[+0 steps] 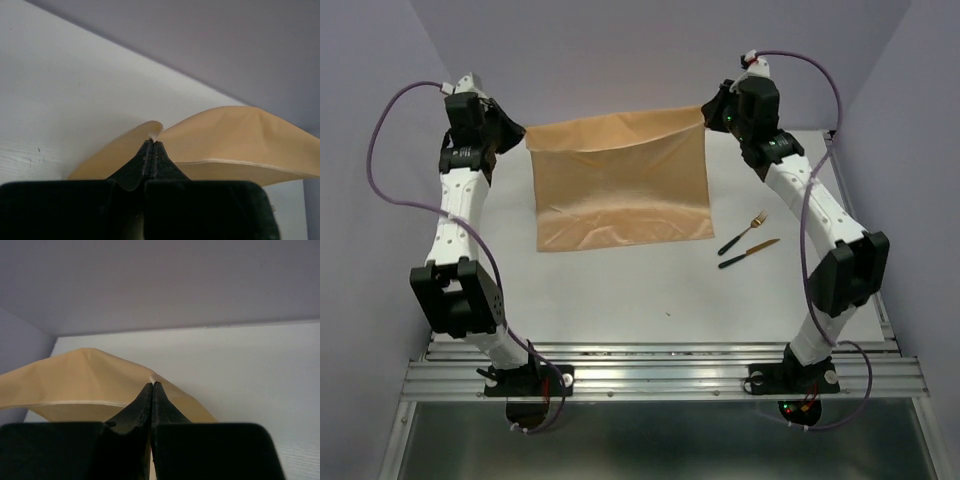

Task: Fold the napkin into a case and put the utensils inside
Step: Flatten out the crumpled napkin at the center of the board, then fold and flatten the napkin at the center of the board, then move the rectangle-folded napkin to the center of the board.

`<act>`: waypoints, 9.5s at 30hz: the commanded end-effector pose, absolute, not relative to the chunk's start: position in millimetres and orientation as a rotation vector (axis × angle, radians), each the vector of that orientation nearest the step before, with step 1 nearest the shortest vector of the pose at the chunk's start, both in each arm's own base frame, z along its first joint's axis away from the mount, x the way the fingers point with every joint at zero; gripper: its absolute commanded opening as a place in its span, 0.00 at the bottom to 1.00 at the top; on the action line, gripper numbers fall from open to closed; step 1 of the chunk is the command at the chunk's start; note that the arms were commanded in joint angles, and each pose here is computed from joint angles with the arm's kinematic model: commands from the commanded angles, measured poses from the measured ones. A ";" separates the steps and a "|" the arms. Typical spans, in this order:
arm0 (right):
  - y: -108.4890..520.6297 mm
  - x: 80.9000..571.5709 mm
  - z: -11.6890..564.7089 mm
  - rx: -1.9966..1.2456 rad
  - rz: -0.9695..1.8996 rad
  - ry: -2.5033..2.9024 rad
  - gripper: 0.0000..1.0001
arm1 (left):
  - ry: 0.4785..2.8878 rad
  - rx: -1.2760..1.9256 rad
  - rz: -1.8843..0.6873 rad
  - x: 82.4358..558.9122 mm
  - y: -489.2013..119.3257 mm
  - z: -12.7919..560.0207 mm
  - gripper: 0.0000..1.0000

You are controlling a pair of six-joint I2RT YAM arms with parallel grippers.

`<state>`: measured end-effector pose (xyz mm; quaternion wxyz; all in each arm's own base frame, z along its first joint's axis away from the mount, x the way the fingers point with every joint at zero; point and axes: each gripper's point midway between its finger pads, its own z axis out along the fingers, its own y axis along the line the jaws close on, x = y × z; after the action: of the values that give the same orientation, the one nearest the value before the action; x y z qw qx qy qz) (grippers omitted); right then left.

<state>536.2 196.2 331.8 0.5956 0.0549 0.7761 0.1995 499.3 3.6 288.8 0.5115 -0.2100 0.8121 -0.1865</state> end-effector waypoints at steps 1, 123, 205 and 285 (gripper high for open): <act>177.6 481.4 443.7 0.119 0.540 1.563 0.01 | 1.690 -0.359 -0.462 453.0 0.3 416.5 0.00; 193.9 336.0 131.2 0.176 0.833 2.339 0.01 | 2.283 -0.764 -0.198 349.5 34.6 135.0 0.00; 190.5 285.4 85.6 0.131 0.776 2.461 0.01 | 2.346 -0.902 -0.128 297.7 40.5 106.2 0.00; 154.1 476.9 36.0 0.330 0.384 2.429 0.20 | 2.566 -0.735 -0.391 385.0 -44.5 30.5 0.46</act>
<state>470.2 166.4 29.0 0.3041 0.1346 0.9252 0.1829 390.1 -29.7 27.2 0.2189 -0.2807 0.9245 -0.1367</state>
